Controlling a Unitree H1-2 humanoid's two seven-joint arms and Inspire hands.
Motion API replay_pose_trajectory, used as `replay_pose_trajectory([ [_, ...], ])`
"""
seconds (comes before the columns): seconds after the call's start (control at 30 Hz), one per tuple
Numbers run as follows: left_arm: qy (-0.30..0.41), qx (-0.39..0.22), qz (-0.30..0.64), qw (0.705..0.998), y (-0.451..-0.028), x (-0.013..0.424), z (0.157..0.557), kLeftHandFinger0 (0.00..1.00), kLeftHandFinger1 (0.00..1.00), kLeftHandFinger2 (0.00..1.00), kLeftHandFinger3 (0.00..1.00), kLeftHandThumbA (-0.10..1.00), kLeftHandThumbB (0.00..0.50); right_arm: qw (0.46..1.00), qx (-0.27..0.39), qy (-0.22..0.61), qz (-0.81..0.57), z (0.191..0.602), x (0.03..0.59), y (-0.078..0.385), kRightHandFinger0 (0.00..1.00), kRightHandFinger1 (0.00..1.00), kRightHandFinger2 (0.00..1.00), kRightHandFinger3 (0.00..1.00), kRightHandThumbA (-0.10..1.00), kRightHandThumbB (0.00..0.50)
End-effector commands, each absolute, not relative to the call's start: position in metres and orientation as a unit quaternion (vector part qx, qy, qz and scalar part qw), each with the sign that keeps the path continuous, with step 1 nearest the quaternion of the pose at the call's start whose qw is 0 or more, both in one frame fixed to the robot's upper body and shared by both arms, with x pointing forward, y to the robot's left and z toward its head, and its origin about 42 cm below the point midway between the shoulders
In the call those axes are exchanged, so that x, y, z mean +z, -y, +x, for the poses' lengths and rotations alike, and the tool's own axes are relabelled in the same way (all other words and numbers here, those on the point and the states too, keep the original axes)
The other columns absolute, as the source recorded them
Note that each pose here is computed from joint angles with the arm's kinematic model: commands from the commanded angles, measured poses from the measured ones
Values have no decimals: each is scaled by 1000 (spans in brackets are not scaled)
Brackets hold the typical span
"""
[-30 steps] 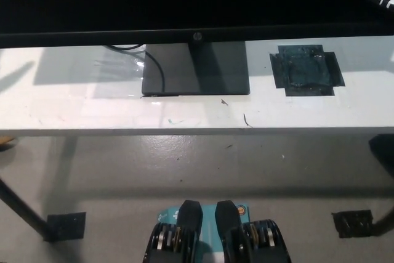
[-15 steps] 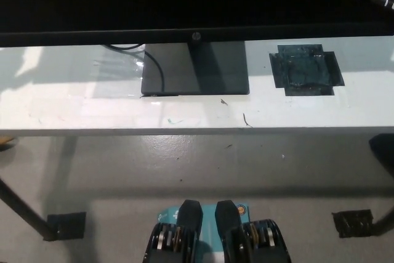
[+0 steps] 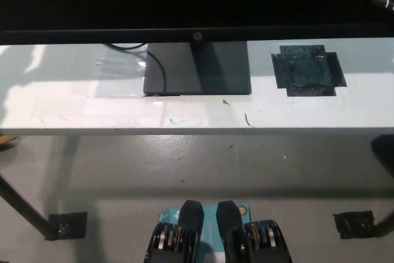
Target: The monitor is placed at the center of the table and the robot uses both its hand to grab the left and right sides of the monitor to tilt the angle of the monitor downwards
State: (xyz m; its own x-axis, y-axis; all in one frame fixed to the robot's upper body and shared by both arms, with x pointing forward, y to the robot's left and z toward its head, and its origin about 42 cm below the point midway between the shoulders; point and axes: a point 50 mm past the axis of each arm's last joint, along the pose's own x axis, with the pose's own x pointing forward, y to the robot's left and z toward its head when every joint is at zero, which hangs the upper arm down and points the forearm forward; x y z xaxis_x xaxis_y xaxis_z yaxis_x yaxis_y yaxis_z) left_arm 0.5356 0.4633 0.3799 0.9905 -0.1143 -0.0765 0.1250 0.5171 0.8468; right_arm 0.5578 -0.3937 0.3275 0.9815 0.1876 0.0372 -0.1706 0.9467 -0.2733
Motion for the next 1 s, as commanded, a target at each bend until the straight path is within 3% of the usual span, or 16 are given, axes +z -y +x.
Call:
replay_pose_trajectory([
  [0.0,27,-80,482,872,-441,410,549,1000,1000,1000,1000,833,500,977,104,76,-168,563,370,389,1000,1000,1000,1000,860,500],
  [0.17,32,-82,488,868,-436,408,551,1000,1000,1000,1000,748,500,976,123,75,-165,565,372,383,1000,1000,1000,1000,762,492],
  [0.2,28,-90,534,840,-424,406,555,1000,1000,1000,1000,724,485,957,138,76,-244,571,375,361,1000,1000,1000,1000,770,500],
  [0.37,32,-92,556,826,-421,407,556,1000,1000,1000,1000,689,483,951,143,71,-264,573,377,352,1000,1000,1000,1000,739,500],
  [0.4,25,-88,581,809,-420,406,557,1000,1000,1000,1000,690,497,942,147,69,-293,576,377,344,1000,1000,1000,1000,739,500],
  [0.43,22,-84,634,768,-417,407,559,1000,1000,1000,1000,697,500,922,153,70,-347,580,379,329,1000,1000,1000,1000,746,500],
  [0.53,12,-84,682,727,-415,412,561,1000,1000,1000,1000,733,500,903,155,74,-395,582,381,319,1000,1000,1000,1000,746,493],
  [0.57,9,-79,713,697,-412,416,563,1000,1000,1000,1000,731,500,895,160,76,-410,583,382,315,1000,1000,1000,1000,728,492],
  [0.67,5,-71,760,646,-409,423,566,1000,1000,1000,1000,701,500,885,155,72,-432,586,385,307,1000,1000,1000,1000,671,500],
  [0.77,16,-57,795,604,-408,427,567,1000,1000,1000,1000,658,500,868,145,87,-466,588,385,301,1000,1000,1000,1000,609,500],
  [0.9,39,-41,840,540,-406,429,569,1000,1000,1000,1000,700,500,848,134,92,-504,591,389,293,1000,1000,1000,1000,548,500],
  [0.97,42,-39,849,525,-404,432,570,1000,1000,1000,1000,714,500,835,125,99,-527,593,392,290,1000,1000,1000,1000,536,500],
])
